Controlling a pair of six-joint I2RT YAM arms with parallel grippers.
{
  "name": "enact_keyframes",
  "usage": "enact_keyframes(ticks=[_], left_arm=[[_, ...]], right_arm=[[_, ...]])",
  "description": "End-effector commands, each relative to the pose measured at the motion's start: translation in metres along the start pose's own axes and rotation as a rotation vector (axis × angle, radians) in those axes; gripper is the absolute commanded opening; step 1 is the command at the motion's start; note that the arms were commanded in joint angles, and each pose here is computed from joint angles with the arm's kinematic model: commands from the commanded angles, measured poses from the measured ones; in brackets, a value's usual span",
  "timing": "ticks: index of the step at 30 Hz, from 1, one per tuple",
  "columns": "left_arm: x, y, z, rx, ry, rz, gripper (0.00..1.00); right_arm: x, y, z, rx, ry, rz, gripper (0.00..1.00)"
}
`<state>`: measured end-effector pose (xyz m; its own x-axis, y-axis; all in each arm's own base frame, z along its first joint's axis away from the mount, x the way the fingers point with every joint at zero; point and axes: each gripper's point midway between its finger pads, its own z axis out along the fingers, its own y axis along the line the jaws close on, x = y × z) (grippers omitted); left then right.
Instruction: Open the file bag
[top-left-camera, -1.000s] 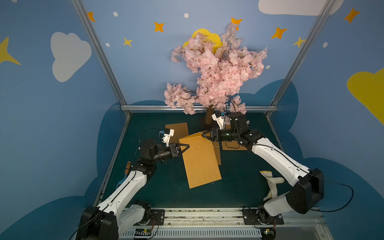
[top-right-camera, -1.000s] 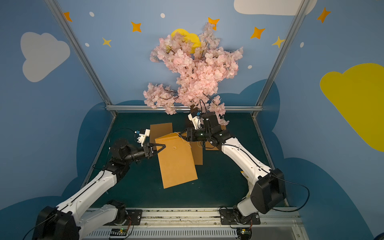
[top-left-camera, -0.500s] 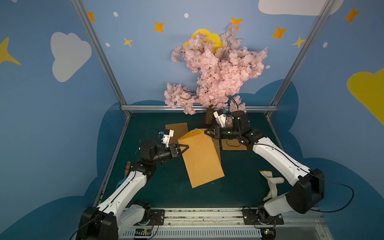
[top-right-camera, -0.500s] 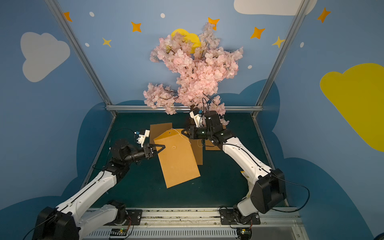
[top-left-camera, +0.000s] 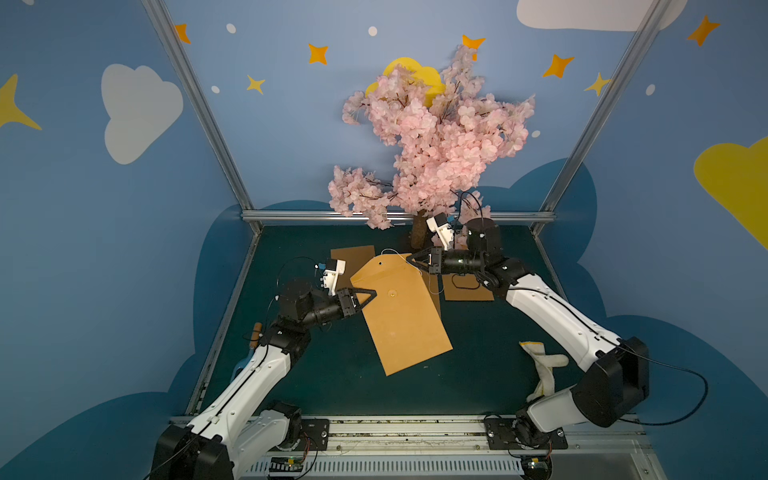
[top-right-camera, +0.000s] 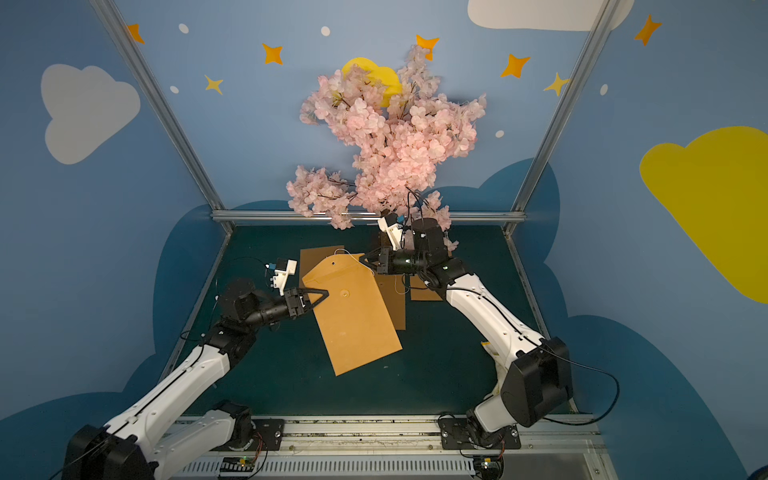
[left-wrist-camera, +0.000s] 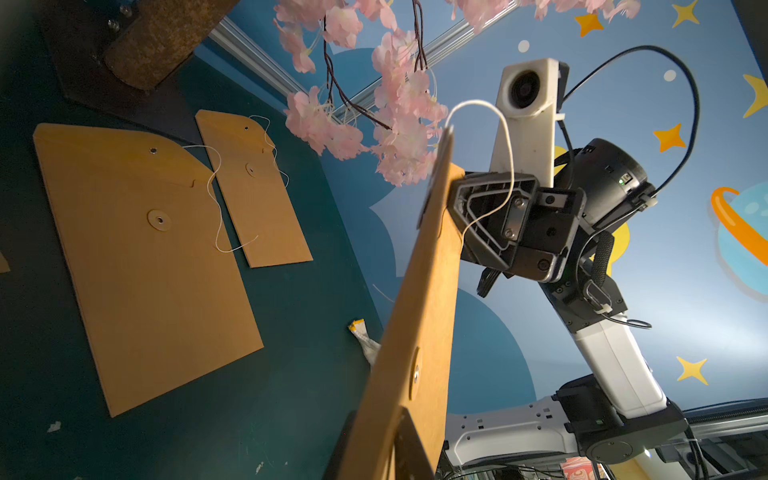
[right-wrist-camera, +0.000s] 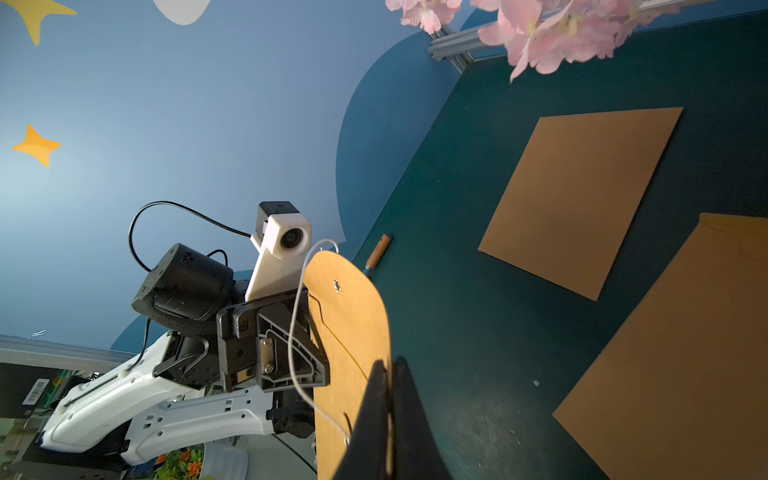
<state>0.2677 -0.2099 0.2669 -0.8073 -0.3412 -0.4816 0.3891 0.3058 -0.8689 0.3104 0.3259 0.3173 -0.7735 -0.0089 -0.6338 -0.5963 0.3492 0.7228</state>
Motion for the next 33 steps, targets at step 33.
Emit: enact_keyframes(ticks=[33], left_arm=[[-0.059, -0.019, -0.014, 0.065, -0.179, -0.018, 0.02]], right_arm=[[0.022, -0.003, 0.006, -0.068, 0.072, 0.028, 0.38]])
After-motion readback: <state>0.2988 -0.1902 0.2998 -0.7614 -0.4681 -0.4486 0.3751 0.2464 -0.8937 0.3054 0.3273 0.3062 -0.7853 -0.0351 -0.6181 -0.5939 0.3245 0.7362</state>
